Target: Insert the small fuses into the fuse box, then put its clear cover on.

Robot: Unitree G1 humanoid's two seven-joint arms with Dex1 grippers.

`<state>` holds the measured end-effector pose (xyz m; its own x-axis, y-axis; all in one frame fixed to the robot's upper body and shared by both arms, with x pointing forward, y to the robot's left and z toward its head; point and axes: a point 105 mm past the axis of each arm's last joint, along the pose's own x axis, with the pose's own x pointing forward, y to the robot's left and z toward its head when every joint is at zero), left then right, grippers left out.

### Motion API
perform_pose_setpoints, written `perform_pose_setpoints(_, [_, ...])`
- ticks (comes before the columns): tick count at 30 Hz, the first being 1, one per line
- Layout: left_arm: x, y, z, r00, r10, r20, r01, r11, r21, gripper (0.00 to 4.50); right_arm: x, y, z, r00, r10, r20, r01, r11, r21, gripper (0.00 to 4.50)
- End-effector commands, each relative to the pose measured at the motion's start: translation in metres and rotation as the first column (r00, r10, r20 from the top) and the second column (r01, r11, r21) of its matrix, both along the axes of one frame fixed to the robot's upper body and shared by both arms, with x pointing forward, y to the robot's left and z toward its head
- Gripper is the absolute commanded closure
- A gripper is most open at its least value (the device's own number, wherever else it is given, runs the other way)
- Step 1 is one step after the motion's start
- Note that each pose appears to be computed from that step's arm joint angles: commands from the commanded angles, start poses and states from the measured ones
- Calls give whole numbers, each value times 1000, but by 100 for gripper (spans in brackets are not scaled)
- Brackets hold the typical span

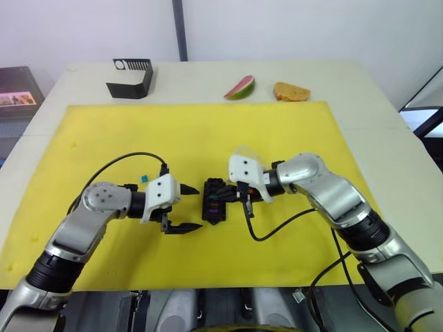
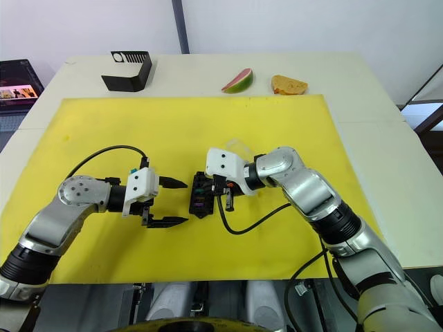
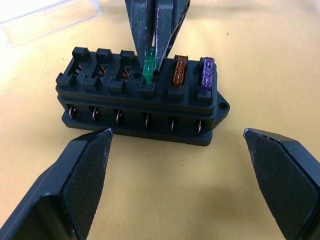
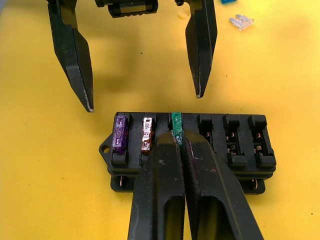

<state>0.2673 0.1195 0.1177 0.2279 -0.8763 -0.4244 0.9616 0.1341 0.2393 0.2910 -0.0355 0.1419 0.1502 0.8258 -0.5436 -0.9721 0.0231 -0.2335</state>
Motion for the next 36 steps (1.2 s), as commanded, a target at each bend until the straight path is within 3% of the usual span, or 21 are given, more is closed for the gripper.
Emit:
perform_pose_setpoints(1, [-2,-2,5,1000,-14,23,14,1000,-3,9,2,-4,-15,1000,-15,0,15,998,-65,450])
perform_pose_setpoints(18, [-1,-3,5,1000,-15,26,15,1000,-3,9,4,-8,-30,995,-81,-53,74,989,-128,450])
perform_pose_setpoints(31, [0,-3,6,1000,-13,27,13,1000,-4,9,7,-2,-14,996,-80,-33,78,995,-66,450])
perform_pose_setpoints(34, [0,-3,6,1000,-12,26,12,1000,-4,0,10,-1,-12,996,-92,-23,90,994,-54,361])
perform_pose_setpoints(36, [0,-3,5,1000,-11,25,11,1000,-4,0,12,0,-8,995,-98,-20,98,994,-39,361])
